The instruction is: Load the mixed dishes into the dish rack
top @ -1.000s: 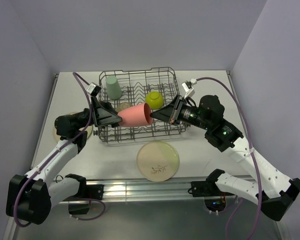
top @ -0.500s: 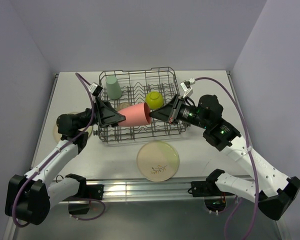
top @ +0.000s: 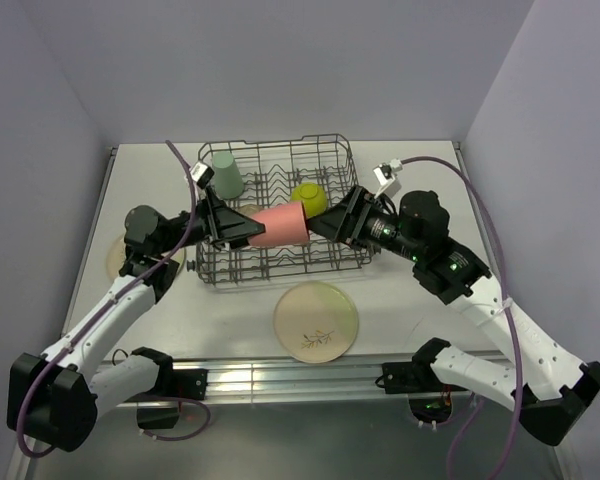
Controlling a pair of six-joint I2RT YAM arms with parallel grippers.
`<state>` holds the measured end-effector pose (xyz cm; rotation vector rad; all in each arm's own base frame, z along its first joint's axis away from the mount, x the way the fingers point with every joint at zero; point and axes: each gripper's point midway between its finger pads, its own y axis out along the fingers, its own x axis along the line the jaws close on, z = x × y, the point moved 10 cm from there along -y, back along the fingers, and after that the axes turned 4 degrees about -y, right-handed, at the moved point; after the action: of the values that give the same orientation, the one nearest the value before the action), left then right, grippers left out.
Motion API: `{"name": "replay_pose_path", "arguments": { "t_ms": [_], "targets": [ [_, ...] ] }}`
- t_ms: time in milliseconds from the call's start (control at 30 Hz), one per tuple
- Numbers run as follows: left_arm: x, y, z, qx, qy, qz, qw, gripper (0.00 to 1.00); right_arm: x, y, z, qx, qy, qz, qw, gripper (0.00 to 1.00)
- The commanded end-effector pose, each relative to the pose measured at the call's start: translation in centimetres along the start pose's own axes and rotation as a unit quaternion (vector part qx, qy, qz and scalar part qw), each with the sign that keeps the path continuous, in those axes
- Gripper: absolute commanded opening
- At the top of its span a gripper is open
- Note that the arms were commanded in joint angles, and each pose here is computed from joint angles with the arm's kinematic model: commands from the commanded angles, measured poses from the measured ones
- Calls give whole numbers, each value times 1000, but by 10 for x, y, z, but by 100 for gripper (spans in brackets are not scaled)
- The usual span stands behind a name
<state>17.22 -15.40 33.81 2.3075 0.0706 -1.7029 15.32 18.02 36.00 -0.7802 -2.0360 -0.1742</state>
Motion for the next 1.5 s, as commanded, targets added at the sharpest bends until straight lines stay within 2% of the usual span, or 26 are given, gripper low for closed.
{"name": "replay_pose_path", "arguments": {
  "t_ms": [0, 67, 100, 167, 200, 233, 267, 300, 333, 400, 433, 500, 533, 600, 667, 700, 733, 800, 833, 900, 933, 1133, 1333, 1467],
  "targets": [
    [-11, 9, -14, -32, 36, -29, 998, 0, 3, -19, -18, -70, -40, 69, 994, 98],
    [-13, 16, -22, -40, 69, -60, 995, 0, -2, -25, -22, -91, -52, 111, 988, 100],
    [-7, 18, -26, -53, 50, -92, 993, 0, -8, -29, -20, -90, -52, 143, 984, 100],
    [-8, 27, -34, -55, 74, -111, 989, 0, -15, -36, -26, -129, -62, 197, 970, 100],
    [-4, 29, -35, -55, 56, -141, 987, 0, -19, -43, -25, -133, -65, 218, 965, 100],
    [6, 38, -40, -69, 76, -175, 979, 0, -23, -47, -27, -151, -72, 243, 955, 100],
    [-6, 45, -47, -79, 94, -189, 974, 0, -25, -51, -27, -156, -76, 256, 951, 100],
    [12, 49, -50, -70, 84, -247, 963, 0, -27, -57, -26, -161, -79, 267, 947, 100],
    [16, 59, -53, -85, 94, -280, 952, 0, -30, -61, -27, -172, -85, 286, 939, 100],
    [8, 76, -62, -91, 115, -298, 943, 0, -34, -69, -24, -174, -91, 305, 932, 100],
    [27, 86, -60, -68, 104, -337, 933, 0, -35, -72, -25, -177, -94, 313, 928, 100],
    [22, 103, -71, -93, 130, -372, 914, 0, -37, -79, -24, -185, -98, 332, 920, 100],
    [29, 114, -74, -103, 143, -417, 892, 0, -36, -82, -25, -190, -98, 336, 917, 100],
    [50, 133, -71, -88, 151, -460, 871, 0, -35, -90, -26, -196, -101, 345, 912, 100],
    [53, 147, -73, -82, 157, -472, 863, 0, -35, -96, -25, -202, -101, 351, 909, 100],
    [74, 161, -68, -55, 154, -488, 857, 0, -36, -98, -25, -202, -104, 354, 907, 100],
    [68, 174, -72, -55, 163, -479, 861, 0, -36, -99, -25, -204, -105, 356, 906, 100],
    [100, 192, -64, -35, 164, -530, 832, 0, -38, -104, -26, -211, -107, 374, 897, 100],
    [92, 203, -69, -41, 173, -524, 833, 0, -38, -106, -26, -213, -108, 379, 894, 100],
    [121, 215, -62, -20, 166, -559, 812, 0, -39, -111, -26, -218, -111, 389, 888, 100],
    [119, 220, -64, -24, 169, -556, 814, 0, -39, -113, -25, -219, -112, 389, 888, 100],
    [148, 226, -63, -22, 163, -588, 792, 0, -40, -126, -22, -235, -117, 391, 882, 100],
    [156, 234, -56, -12, 163, -579, 798, 0, -45, -125, -20, -231, -119, 394, 881, 100],
    [171, 239, -51, 15, 155, -588, 793, 0, -44, -126, -19, -231, -119, 391, 883, 100]
  ]
}}
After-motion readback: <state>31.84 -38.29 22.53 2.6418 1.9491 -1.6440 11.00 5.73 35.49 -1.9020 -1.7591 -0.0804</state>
